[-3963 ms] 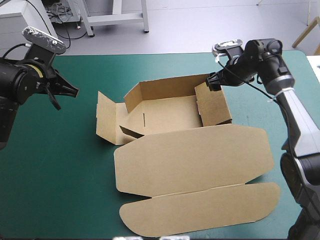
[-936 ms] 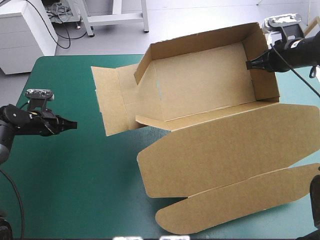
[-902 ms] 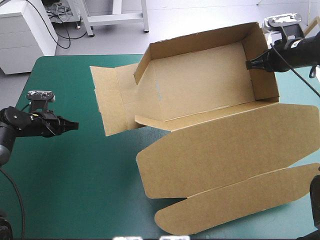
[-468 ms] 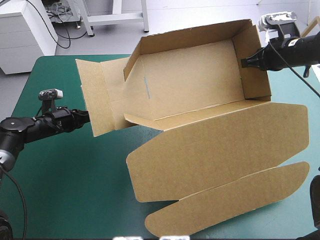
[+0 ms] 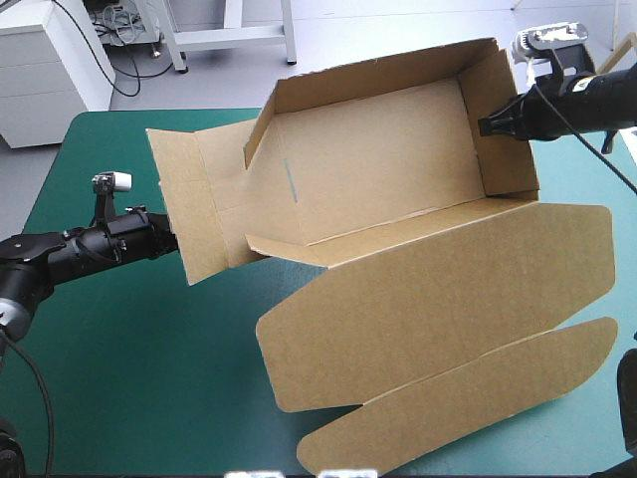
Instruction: Fold the box
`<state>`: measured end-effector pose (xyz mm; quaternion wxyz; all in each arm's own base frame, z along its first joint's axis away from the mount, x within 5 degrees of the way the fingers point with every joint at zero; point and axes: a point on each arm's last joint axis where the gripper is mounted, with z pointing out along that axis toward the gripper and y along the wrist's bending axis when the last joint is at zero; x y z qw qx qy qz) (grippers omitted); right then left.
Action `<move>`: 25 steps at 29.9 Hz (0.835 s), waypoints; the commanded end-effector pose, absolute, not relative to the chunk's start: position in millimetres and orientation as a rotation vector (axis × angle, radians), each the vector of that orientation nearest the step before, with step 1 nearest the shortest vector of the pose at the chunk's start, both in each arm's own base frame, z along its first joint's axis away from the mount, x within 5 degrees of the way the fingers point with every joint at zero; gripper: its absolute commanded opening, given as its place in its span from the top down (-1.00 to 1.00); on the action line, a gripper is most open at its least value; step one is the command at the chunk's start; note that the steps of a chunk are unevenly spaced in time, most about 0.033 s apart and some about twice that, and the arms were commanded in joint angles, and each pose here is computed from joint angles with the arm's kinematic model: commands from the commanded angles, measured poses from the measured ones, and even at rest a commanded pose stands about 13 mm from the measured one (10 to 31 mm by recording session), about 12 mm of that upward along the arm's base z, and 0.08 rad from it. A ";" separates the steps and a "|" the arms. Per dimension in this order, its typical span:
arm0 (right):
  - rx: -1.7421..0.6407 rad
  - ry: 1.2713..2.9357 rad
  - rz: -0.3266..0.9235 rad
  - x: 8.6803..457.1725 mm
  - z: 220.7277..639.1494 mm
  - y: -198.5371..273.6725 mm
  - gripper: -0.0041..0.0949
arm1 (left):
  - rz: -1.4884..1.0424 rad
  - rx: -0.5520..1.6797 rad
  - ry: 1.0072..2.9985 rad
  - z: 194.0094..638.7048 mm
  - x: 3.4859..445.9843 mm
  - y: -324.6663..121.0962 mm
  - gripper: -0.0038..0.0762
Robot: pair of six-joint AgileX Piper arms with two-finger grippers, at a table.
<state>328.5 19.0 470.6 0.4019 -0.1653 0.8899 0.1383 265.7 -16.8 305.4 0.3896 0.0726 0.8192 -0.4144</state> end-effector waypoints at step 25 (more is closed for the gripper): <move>-0.373 2.029 0.188 316.7 504.4 70.1 0.95 | -1.361 0.345 1.718 354.8 252.1 -38.0 -0.80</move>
